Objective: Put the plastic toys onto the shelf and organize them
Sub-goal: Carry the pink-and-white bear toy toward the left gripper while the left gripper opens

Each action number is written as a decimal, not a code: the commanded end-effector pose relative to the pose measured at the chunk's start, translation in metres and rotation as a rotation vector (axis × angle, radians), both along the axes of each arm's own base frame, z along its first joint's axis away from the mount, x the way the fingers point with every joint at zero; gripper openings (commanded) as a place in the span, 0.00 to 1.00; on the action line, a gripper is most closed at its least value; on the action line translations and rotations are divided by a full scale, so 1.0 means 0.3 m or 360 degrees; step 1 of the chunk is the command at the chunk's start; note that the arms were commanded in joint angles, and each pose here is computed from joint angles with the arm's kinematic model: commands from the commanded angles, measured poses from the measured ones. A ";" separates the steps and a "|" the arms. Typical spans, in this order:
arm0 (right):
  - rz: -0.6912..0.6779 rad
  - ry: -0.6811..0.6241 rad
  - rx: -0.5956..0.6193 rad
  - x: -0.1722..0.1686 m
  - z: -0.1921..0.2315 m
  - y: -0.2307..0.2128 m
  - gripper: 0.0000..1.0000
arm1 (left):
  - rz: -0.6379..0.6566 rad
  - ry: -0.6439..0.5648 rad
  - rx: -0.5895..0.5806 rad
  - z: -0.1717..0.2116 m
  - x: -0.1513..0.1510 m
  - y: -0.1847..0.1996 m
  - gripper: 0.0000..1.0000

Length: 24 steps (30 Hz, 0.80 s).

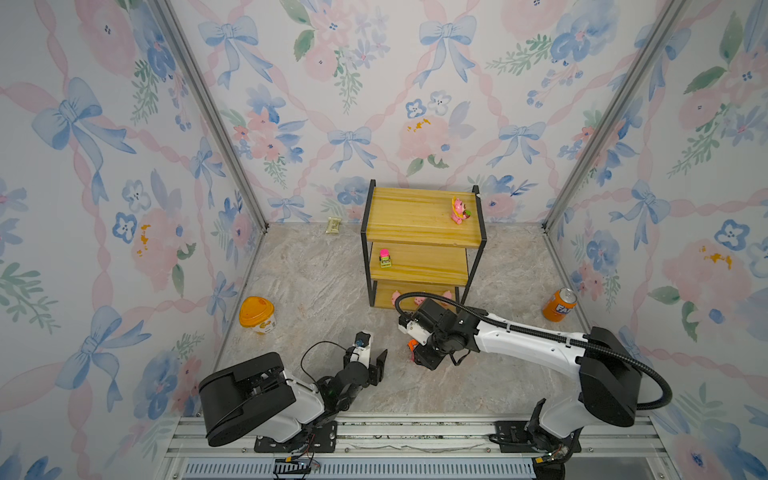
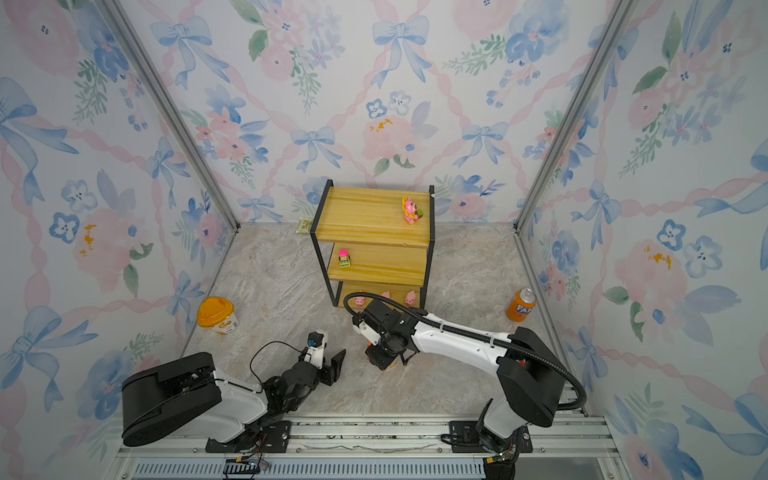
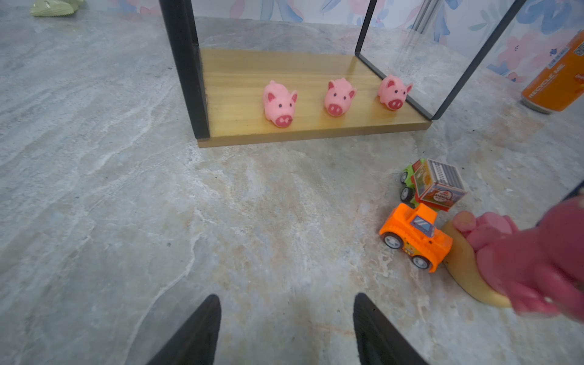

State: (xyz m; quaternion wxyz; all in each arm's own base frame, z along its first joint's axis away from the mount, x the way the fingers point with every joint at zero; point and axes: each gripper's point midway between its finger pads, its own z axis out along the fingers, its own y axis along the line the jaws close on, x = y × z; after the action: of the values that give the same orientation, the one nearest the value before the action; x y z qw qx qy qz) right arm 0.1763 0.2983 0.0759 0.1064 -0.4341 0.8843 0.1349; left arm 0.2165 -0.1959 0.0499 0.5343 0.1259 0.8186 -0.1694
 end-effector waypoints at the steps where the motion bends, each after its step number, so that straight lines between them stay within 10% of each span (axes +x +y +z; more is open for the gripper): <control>1: 0.0174 0.0010 0.0000 -0.021 0.015 0.047 0.25 | 0.0030 0.0031 0.0063 -0.026 -0.011 0.040 0.68; 24: 0.0375 0.0104 -0.0077 0.000 -0.123 0.137 0.24 | 0.0036 0.0039 0.0099 -0.023 -0.028 0.067 0.68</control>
State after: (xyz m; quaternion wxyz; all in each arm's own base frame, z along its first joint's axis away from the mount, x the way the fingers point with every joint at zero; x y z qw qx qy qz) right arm 0.1768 0.3310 0.0387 0.0520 -0.5197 0.8425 0.1318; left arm 0.2135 -0.1855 0.0562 0.5327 0.1249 0.8224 -0.1559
